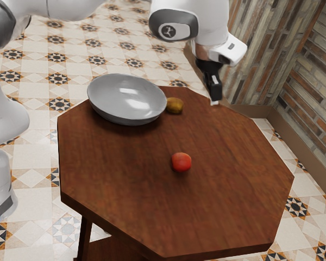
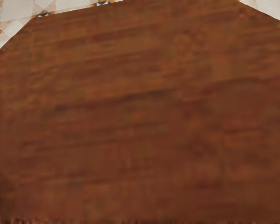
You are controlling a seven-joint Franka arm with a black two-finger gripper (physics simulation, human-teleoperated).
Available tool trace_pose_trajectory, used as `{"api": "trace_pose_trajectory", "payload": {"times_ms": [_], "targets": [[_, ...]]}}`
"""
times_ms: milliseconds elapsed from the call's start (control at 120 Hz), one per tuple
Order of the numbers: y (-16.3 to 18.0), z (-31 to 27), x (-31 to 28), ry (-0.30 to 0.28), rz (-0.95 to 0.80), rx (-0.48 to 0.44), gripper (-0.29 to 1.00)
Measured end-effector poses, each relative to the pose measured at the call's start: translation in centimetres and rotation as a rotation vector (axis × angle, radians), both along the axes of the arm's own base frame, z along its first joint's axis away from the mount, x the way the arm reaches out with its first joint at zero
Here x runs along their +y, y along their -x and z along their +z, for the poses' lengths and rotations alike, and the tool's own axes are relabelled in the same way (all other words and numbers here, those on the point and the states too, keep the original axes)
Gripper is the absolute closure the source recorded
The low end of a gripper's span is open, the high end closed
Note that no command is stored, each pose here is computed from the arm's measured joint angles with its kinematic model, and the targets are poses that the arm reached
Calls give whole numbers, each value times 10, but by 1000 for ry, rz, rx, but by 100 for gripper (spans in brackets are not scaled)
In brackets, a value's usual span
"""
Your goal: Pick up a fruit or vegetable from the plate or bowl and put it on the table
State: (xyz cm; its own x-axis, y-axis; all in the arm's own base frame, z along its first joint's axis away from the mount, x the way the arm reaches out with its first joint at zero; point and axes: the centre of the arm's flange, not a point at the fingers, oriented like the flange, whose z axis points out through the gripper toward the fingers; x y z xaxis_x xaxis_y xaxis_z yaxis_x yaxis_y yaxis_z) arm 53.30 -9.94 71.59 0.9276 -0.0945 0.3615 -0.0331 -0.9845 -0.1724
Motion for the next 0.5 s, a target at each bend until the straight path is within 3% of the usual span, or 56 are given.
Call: {"api": "trace_pose_trajectory", "payload": {"times_ms": [58, 133, 200, 358, 500], "targets": [[1, 22, 18, 37, 31, 58, 3], [1, 30, 42, 31, 96, 126, 3], [9, 52, 72, 32, 155, 132, 2], [39, 95, 217, 23, 379, 73, 2], [28, 55, 256, 81, 345, 132, 2]]}}
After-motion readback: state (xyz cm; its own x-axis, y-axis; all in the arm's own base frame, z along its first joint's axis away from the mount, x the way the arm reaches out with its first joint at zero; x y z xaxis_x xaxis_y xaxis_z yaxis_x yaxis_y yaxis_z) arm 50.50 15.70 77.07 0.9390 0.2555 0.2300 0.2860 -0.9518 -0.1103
